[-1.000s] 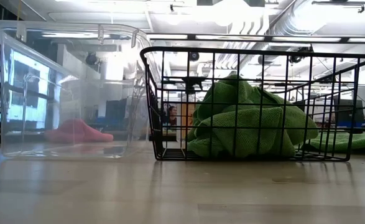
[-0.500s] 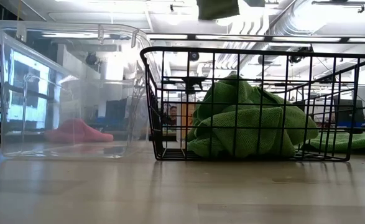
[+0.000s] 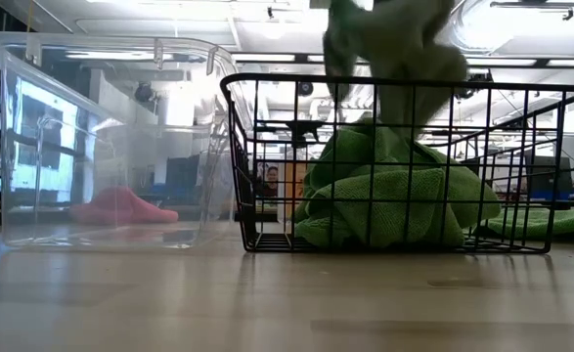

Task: Sort microfiber towel by color & place in baskets
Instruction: Put the green towel into the wire basket

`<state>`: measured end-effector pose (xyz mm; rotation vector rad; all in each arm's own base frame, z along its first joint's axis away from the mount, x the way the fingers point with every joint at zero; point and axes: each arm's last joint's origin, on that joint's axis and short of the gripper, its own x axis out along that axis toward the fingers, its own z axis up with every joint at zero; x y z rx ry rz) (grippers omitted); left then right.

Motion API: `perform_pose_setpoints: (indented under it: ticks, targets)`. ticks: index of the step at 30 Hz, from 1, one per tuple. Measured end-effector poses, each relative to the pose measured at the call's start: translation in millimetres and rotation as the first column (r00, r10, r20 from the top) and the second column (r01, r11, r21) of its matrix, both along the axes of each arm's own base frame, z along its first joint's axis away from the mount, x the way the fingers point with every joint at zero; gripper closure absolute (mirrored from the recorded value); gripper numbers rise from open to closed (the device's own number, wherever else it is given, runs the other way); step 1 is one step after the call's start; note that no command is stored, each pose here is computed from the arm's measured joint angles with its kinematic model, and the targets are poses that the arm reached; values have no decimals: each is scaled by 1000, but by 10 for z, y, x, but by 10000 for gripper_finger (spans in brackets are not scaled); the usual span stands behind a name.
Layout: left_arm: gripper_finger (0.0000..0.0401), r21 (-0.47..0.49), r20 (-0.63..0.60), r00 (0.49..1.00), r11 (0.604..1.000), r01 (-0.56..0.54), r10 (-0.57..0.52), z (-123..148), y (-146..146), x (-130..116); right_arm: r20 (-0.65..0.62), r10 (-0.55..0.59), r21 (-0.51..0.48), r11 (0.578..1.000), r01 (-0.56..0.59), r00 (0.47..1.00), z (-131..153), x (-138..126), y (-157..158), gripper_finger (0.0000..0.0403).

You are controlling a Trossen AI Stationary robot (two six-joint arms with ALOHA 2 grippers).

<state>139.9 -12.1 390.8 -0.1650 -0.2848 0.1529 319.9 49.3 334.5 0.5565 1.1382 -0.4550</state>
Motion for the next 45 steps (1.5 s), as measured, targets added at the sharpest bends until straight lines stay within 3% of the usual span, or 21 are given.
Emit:
perform_pose_setpoints:
  ticks: [3,9,14,22,29,38,45]
  targets:
    - [176,0,0,1000,1000,0,0,0,-1,0,-62,-74,54,996,77,995,-230,147,-17,400]
    - [176,0,0,1000,1000,0,0,0,0,0,-186,-166,65,981,181,968,-749,319,-22,400]
    - [176,0,1,1000,1000,0,0,1,0,-2,-190,-260,147,946,289,947,-1223,371,-37,400]
    - [176,21,-3,1000,1000,-5,5,1,0,-3,-139,-419,215,872,440,897,-1617,323,-123,398]
    - [176,33,-5,1000,999,-11,11,2,1,-3,-160,-442,238,850,469,883,-1656,302,-119,331]
    - [176,32,-5,1000,999,-8,8,1,0,-3,-169,-331,231,902,364,928,-1431,375,-100,180]
    - [176,38,14,1000,999,-12,12,26,8,-56,-238,-214,220,938,268,947,-1159,368,-87,144]
